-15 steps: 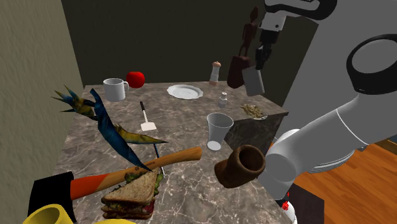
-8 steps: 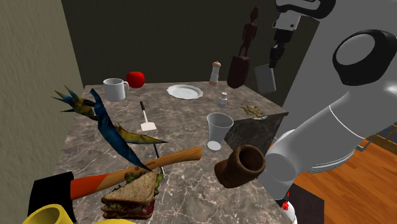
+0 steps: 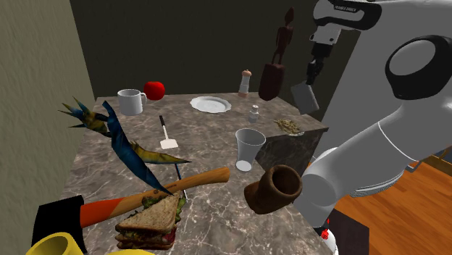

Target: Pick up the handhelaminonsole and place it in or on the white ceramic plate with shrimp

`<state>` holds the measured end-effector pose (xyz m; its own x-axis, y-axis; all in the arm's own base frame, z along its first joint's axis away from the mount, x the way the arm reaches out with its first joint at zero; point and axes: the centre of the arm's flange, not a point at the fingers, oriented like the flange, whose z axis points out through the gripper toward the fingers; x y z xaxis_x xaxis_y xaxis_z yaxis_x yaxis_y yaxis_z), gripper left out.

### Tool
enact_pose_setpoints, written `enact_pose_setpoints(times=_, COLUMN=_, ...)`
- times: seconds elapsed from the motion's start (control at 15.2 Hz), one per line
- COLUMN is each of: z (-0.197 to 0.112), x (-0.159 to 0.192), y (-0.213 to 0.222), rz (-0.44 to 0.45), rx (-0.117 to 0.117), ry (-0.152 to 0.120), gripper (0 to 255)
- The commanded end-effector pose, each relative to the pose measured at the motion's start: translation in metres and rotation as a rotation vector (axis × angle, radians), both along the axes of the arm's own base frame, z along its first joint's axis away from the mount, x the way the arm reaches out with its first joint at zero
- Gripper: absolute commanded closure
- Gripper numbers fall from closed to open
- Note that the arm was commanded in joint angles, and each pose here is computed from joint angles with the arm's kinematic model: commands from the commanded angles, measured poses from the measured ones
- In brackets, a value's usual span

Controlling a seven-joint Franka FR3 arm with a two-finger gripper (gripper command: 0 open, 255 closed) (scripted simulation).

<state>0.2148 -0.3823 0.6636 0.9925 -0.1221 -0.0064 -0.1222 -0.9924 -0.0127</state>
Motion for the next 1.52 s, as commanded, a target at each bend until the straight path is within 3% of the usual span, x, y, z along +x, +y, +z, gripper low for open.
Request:
enact_pose_setpoints(times=0.0, z=-0.01, x=0.0, y=0.0, rz=0.0, rx=0.0, ry=0.0, gripper=255)
enact_pose_setpoints(times=1.06, z=-0.094, x=0.0, y=0.0, rz=0.0, rx=0.0, ry=0.0, gripper=255)
enact_pose_setpoints(times=1.45, z=-0.094, x=0.0, y=0.0, rz=0.0, rx=0.0, ry=0.0, gripper=255)
